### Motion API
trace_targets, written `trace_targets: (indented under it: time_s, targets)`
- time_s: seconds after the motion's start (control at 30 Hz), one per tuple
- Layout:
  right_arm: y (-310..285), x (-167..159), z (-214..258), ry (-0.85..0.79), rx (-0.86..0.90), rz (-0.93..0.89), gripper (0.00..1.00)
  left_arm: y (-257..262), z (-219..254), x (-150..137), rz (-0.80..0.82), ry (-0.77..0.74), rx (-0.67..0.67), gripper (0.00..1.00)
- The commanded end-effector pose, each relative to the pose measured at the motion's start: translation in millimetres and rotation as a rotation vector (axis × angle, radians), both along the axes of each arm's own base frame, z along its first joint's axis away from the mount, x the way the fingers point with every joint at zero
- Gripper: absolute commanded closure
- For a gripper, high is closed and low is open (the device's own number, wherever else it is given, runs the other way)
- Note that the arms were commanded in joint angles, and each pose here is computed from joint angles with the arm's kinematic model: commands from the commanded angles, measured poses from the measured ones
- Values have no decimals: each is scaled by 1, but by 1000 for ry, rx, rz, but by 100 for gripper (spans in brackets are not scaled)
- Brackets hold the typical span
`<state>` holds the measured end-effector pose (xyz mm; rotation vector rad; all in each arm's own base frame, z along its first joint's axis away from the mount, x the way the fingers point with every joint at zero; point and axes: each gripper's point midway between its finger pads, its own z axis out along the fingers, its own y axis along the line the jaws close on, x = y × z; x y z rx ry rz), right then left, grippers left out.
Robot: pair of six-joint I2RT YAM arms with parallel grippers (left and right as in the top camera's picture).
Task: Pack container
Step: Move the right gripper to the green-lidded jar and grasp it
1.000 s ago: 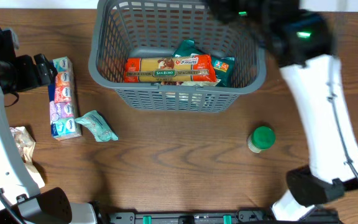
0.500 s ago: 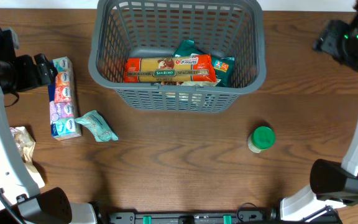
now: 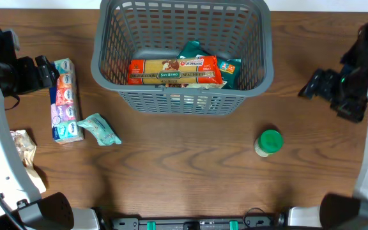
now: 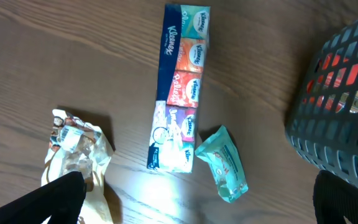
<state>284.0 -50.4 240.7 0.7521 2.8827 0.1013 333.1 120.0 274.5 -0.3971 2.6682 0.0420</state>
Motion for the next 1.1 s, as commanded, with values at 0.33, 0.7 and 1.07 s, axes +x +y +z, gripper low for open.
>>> trace_targets:
  time_s: [0.33, 0.7, 1.07]
  targets:
    - [51, -24, -121, -52, 8, 94, 1, 0, 4, -3, -6, -9, 5, 1]
    - [74, -3, -156, -166, -88, 175, 1, 0, 4, -4, -6, -6, 4, 1]
    - [60, -24, -171, -70, -149, 113, 1, 0, 4, -3, -6, -10, 6, 1]
